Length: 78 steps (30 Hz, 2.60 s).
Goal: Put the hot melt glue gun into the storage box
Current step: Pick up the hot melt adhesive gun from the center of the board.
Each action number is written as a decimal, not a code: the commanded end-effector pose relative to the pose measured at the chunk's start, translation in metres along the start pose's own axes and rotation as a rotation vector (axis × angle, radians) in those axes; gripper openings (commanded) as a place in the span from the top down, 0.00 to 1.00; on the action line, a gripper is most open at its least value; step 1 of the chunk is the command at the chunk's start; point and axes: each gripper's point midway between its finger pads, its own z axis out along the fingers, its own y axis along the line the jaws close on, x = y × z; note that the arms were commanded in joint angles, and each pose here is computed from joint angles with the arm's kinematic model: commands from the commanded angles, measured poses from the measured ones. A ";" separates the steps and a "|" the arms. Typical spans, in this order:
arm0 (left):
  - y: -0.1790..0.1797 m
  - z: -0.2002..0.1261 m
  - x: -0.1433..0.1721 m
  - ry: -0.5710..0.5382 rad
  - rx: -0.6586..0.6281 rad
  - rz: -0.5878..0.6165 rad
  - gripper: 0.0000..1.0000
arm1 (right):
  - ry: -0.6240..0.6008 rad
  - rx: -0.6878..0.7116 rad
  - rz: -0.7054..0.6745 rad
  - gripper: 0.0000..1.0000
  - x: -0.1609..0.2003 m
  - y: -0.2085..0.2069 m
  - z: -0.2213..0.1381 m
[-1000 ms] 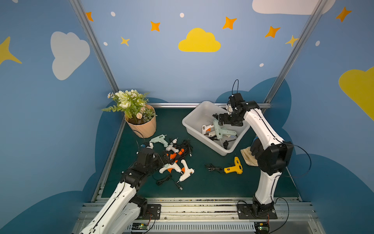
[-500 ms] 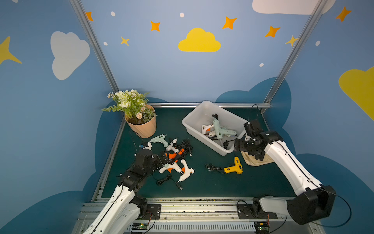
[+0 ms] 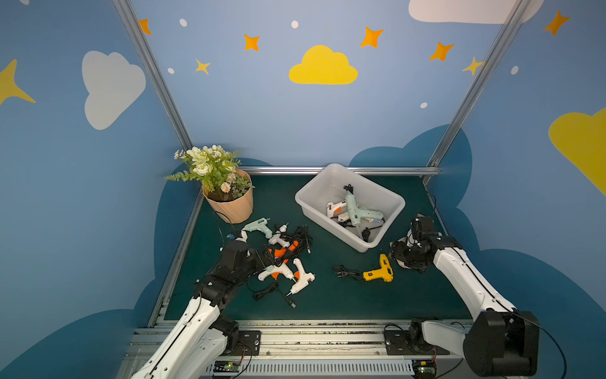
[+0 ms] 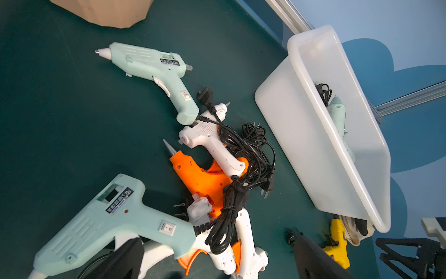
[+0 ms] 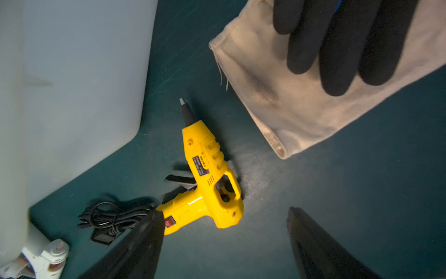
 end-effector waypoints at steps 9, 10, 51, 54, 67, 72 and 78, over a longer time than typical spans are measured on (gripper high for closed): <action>0.004 0.002 0.002 0.005 -0.010 -0.005 0.00 | 0.216 -0.077 -0.016 0.28 0.003 0.015 0.048; 0.003 0.002 0.002 0.004 -0.008 -0.004 0.00 | 0.223 -0.074 -0.016 0.29 0.004 0.015 0.050; 0.004 0.002 0.001 -0.007 -0.005 -0.006 0.00 | 0.211 0.271 -0.272 0.85 0.014 0.006 0.023; 0.005 0.002 0.002 -0.008 -0.009 -0.009 0.00 | 0.114 0.326 -0.304 0.88 0.003 0.007 -0.007; 0.005 0.003 0.003 -0.012 0.002 -0.018 0.00 | -0.321 0.182 -0.328 0.92 -0.024 0.022 -0.149; 0.004 0.003 0.003 -0.009 0.004 -0.018 0.00 | -0.546 -0.057 -0.320 0.93 -0.031 0.050 -0.204; 0.001 0.004 0.002 -0.007 0.014 -0.016 0.00 | -0.625 -0.113 -0.297 0.93 -0.057 0.073 -0.241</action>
